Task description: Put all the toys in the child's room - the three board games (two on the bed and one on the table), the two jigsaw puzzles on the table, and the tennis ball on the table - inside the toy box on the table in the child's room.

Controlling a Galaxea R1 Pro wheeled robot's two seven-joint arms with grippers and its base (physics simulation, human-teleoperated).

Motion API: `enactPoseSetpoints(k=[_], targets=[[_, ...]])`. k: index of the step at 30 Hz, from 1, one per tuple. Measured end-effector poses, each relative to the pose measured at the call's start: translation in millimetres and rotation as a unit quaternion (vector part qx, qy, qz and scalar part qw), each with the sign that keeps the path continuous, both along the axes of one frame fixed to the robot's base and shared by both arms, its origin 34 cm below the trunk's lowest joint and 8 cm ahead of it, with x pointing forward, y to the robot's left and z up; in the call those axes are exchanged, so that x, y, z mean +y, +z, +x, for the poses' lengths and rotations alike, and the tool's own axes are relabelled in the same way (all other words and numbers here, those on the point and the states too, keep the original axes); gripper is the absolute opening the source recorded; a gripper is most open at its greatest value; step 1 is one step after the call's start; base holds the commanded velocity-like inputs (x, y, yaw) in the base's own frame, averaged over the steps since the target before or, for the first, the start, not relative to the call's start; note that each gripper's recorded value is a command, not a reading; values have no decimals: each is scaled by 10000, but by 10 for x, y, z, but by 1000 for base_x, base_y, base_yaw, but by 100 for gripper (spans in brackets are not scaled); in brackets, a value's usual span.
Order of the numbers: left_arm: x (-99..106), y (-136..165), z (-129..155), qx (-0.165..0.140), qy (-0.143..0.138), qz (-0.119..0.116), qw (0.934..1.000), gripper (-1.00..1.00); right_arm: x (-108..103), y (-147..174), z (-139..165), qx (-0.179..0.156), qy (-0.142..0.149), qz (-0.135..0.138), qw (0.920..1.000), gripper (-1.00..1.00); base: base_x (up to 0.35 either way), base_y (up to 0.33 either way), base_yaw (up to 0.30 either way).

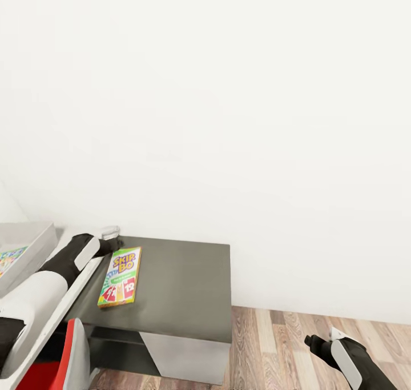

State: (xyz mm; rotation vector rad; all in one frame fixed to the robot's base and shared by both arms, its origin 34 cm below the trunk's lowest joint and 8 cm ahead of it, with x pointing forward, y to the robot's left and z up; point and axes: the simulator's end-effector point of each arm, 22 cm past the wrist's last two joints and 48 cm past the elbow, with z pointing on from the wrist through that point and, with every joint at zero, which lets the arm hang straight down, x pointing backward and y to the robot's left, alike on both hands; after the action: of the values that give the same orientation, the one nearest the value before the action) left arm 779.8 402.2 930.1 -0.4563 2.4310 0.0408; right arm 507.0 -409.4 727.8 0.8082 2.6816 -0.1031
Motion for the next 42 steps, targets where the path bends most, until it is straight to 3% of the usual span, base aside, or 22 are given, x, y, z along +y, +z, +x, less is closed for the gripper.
enactPoseSetpoints(k=[4,10,42], targets=[[-81,401,285,-17,-108,-72,9999,100,-2,-27,-19,33,3,1,10000,100,0,0,0],[-114,554,406,13,-163,-96,9998,100,-9,-65,-47,83,2,-3,10000,100,0,0,0],[-99,195,348,459,-269,-4,9986,100,-3,-272,-205,349,0,1,9994,100,0,0,0]])
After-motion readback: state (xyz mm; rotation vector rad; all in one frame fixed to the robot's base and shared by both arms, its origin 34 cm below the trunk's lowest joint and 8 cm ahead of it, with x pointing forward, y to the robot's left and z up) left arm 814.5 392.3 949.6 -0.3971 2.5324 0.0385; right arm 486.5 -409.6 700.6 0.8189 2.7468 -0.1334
